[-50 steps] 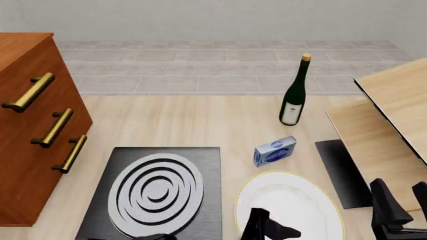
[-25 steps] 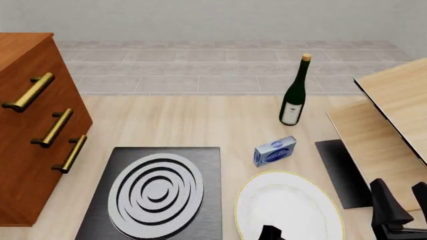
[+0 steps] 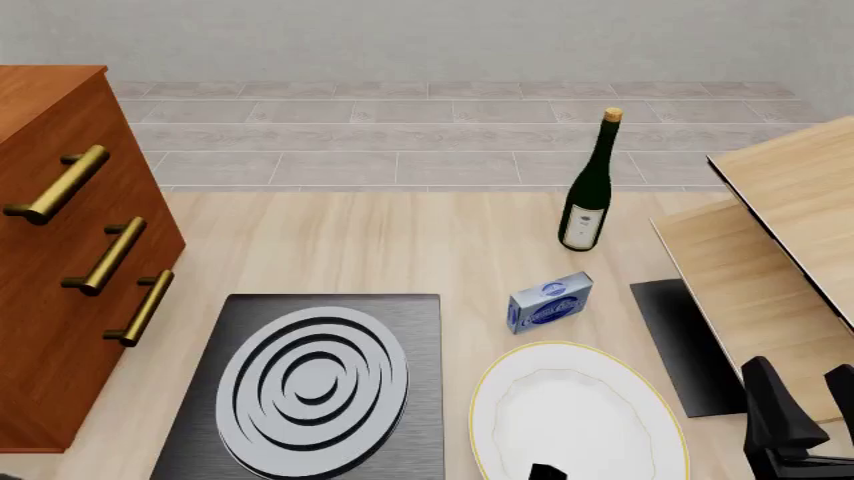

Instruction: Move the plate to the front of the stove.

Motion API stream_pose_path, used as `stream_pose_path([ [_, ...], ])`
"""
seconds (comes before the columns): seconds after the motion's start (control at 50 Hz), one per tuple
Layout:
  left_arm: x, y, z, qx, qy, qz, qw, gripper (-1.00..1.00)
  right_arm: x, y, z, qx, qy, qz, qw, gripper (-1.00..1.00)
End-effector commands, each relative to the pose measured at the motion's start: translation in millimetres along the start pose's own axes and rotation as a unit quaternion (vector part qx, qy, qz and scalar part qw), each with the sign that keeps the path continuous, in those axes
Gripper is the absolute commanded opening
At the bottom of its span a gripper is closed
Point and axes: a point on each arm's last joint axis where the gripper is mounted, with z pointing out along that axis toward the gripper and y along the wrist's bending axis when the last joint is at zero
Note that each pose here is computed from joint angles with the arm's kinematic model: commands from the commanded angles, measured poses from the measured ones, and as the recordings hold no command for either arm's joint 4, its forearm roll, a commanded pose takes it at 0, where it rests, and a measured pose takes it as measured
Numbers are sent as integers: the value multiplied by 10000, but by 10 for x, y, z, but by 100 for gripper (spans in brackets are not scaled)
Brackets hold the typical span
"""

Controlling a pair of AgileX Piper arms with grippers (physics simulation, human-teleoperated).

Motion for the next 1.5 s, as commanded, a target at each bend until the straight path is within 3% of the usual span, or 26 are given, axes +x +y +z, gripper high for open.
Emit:
stream_pose_path([
  [0.02, 90, -38, 81, 44, 106, -46, 9999, 100, 1, -1, 0, 5, 7, 26, 10000, 100],
  [0.84, 480, -49, 315, 69, 549, 95, 9984, 100, 2, 0, 13, 5, 29, 29, 10000, 100],
  [1.5, 723, -84, 436, 98, 796, -7, 9968, 100, 6, -1, 14, 6, 50, 14, 10000, 100],
])
